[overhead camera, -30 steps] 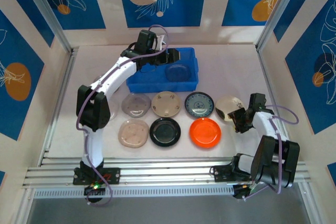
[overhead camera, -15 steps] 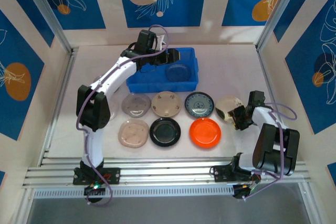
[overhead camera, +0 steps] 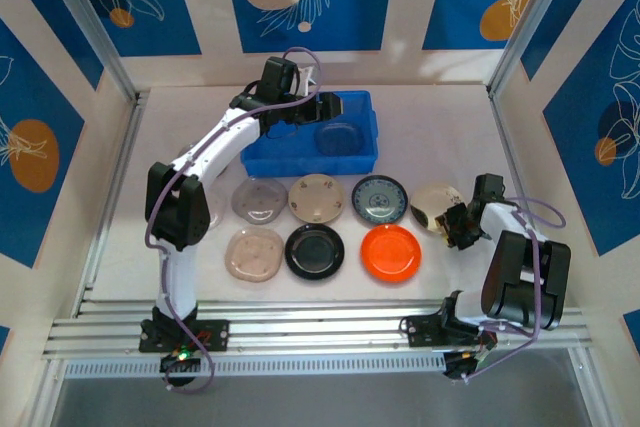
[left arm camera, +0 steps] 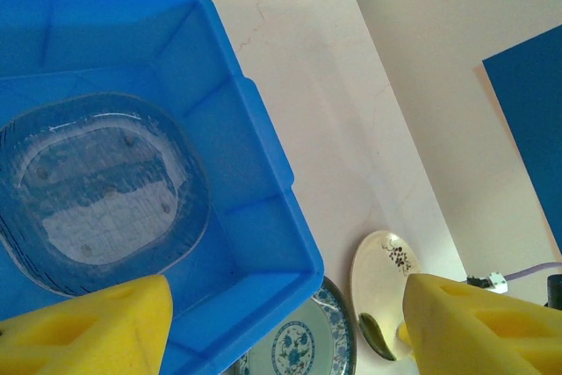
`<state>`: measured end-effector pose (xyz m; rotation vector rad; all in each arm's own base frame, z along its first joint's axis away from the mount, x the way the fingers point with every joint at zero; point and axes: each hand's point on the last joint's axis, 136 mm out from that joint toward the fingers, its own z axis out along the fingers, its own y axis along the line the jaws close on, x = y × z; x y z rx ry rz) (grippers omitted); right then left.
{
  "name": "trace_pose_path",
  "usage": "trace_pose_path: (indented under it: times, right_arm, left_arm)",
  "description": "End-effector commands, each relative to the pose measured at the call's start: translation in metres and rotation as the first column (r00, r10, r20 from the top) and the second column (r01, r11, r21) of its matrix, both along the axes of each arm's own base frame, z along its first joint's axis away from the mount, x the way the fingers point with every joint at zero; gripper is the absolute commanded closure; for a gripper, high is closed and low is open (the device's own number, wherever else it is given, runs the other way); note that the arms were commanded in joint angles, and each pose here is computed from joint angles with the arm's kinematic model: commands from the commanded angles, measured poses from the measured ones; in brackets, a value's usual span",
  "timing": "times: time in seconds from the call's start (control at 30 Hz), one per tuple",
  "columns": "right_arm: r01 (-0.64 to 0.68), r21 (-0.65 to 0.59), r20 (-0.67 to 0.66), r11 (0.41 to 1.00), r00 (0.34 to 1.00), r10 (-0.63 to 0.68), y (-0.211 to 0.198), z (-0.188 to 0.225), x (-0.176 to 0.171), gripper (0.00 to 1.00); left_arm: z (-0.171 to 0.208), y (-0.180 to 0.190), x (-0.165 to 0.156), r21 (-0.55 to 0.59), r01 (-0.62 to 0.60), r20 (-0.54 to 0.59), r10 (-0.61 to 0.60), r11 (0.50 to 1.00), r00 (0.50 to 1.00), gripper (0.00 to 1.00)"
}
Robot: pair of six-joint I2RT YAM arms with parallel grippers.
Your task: Place the plates into the plastic bin on the countertop
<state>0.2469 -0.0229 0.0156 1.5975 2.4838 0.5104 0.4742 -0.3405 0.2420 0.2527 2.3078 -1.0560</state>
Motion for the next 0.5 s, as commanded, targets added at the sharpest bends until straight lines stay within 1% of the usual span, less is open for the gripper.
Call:
trace_pose_path:
  times: [0.0,0.1,0.23,0.27,0.3,0.33,0.37,0.4,0.43,0.47]
  right_arm:
    - [-0.016,-0.022,0.014,1.0,1.0,0.016,-0.0036,-0.012,0.0053,0.7]
    - [-0.024,-0.018,0.028,1.0,0.999,0.025,-0.003,-0.0123,0.0088,0.71]
    - [-0.029,-0.017,0.04,0.999,0.999,0.03,-0.0026,-0.0129,0.0098,0.79]
    - [-0.029,-0.017,0.041,0.999,0.999,0.029,-0.0027,-0.0125,0.0098,0.8]
    - [-0.029,-0.019,0.042,0.999,0.999,0.03,-0.0024,-0.0122,0.0097,0.84]
    - [-0.021,-0.022,0.045,1.0,0.999,0.022,-0.0036,-0.0112,0.0098,0.92]
    - [-0.019,-0.025,0.052,1.0,0.998,0.02,-0.0043,-0.0098,0.0102,0.95]
    - [-0.016,-0.029,0.053,0.999,0.998,0.017,-0.0054,-0.0088,0.01,0.95]
    - [-0.012,-0.033,0.058,0.999,0.998,0.014,-0.007,-0.0066,0.0108,1.0]
    - [-0.013,-0.038,0.065,0.999,0.998,0.015,-0.0083,-0.0038,0.0116,1.0]
  left_arm:
    - [-0.0084,0.0014,0.0013,0.019,0.005,0.003,-0.005,1.0,1.0,0.29]
    - [-0.0104,0.003,0.0026,0.024,-0.006,-0.003,0.006,1.0,1.0,0.29]
    - [-0.0096,0.0032,0.0032,0.023,-0.009,-0.001,0.009,1.0,1.0,0.29]
    - [-0.01,0.0033,0.0032,0.024,-0.009,-0.002,0.009,1.0,1.0,0.29]
    - [-0.0105,0.0034,0.0034,0.025,-0.009,-0.002,0.009,1.0,1.0,0.29]
    - [-0.0099,0.0034,0.0033,0.025,-0.01,0.0,0.01,1.0,1.0,0.29]
    - [-0.0103,0.0034,0.0034,0.026,-0.01,0.0,0.01,1.0,1.0,0.29]
    - [-0.0102,0.0035,0.0031,0.026,-0.01,-0.001,0.01,1.0,1.0,0.29]
    - [-0.0105,0.0035,0.0031,0.026,-0.01,-0.002,0.01,1.0,1.0,0.29]
    - [-0.0112,0.0036,0.0032,0.027,-0.01,-0.003,0.011,1.0,1.0,0.29]
